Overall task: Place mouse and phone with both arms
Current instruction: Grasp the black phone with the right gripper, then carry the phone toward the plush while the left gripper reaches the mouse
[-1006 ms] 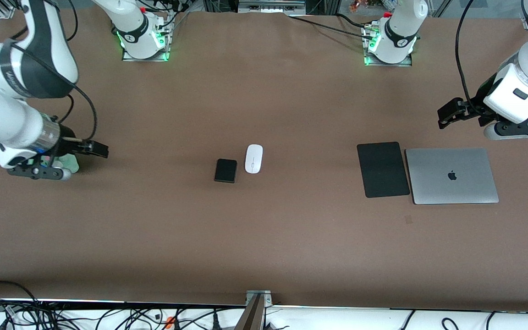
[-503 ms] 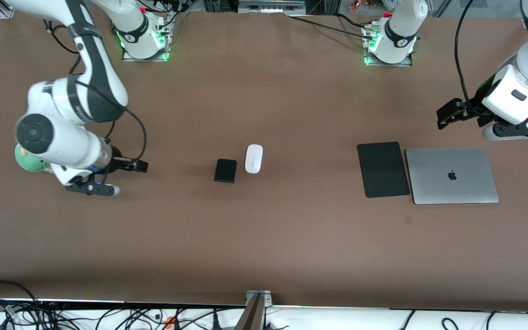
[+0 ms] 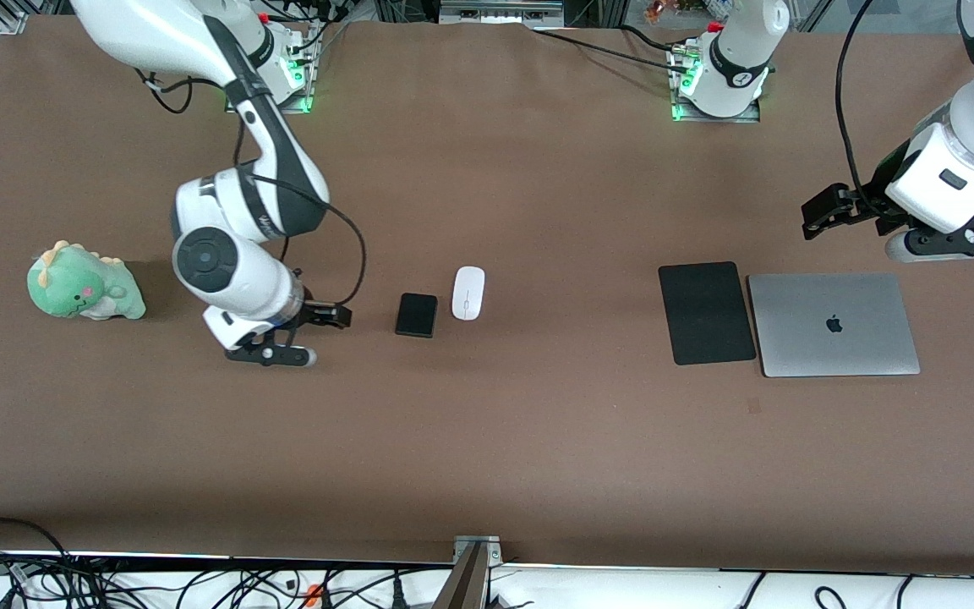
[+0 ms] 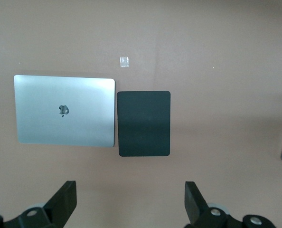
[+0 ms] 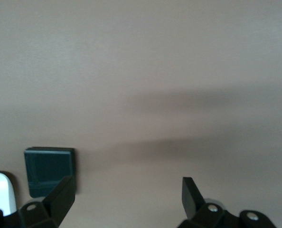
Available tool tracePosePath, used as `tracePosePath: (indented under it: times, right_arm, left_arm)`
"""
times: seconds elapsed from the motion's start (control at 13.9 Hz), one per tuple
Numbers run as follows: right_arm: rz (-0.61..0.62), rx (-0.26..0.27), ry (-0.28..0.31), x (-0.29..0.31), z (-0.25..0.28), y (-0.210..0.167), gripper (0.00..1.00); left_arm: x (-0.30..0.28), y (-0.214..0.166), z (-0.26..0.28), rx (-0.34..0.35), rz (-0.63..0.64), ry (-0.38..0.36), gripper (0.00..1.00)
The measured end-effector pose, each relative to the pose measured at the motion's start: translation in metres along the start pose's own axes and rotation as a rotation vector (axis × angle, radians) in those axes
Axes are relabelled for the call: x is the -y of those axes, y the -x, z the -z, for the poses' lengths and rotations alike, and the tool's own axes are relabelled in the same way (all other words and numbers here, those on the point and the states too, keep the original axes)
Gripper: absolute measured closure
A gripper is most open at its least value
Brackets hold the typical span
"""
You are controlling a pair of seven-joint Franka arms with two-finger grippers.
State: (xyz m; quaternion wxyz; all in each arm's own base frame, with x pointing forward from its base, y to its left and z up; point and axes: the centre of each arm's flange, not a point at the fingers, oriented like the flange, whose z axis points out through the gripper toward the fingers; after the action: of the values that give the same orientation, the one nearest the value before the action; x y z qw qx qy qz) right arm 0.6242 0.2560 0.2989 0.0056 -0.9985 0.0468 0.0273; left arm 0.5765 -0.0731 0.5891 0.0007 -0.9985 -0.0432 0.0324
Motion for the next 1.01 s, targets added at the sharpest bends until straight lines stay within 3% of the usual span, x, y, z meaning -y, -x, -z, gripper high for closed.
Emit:
tracePosePath:
  times: [0.5, 0.79, 1.01]
  right_arm:
    - [-0.058, -0.055, -0.025, 0.093, -0.075, 0.041, 0.0]
    - [-0.063, -0.098, -0.015, 0.118, -0.108, 0.056, 0.0]
    - [-0.048, -0.11, -0.011, 0.122, -0.123, 0.059, 0.0]
  left_arm:
    - [-0.017, -0.02, -0.038, 0.051, -0.02, 0.048, 0.0]
    - [-0.053, -0.024, -0.06, 0.062, -0.07, 0.054, 0.0]
    - [-0.084, -0.028, -0.08, 0.081, -0.051, 0.107, 0.0]
